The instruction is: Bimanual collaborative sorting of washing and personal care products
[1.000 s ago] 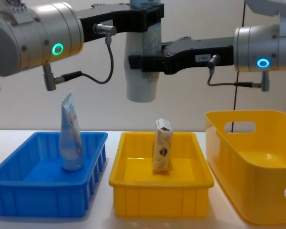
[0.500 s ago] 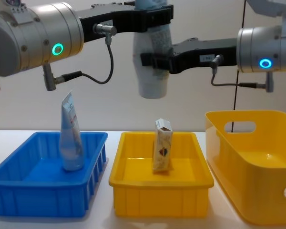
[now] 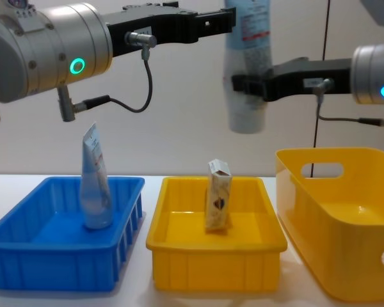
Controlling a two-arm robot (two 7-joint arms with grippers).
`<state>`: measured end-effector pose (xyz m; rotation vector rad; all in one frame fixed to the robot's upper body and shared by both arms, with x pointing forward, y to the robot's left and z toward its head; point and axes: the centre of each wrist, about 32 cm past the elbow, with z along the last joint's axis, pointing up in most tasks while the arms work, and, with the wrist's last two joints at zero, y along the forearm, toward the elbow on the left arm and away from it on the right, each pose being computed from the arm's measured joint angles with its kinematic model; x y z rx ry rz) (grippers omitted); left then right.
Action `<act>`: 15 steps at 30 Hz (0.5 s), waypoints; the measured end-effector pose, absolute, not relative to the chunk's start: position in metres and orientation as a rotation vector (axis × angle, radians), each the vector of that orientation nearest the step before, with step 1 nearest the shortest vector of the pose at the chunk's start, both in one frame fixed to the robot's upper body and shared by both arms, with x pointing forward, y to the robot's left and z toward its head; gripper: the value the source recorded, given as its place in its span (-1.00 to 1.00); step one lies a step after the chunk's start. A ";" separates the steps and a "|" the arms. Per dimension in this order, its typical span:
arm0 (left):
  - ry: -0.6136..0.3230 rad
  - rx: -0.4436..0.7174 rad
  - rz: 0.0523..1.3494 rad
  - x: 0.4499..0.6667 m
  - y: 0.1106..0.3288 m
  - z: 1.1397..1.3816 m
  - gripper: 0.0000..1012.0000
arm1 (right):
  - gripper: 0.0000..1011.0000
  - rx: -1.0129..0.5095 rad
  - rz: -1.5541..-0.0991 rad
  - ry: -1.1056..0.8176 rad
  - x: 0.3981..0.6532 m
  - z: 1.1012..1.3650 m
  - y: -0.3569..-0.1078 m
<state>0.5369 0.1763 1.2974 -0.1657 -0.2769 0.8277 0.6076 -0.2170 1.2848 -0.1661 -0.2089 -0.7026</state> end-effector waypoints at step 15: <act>-0.277 -0.166 0.828 0.537 0.176 1.297 0.98 | -0.69 -0.189 -0.938 -0.154 0.582 1.272 -0.257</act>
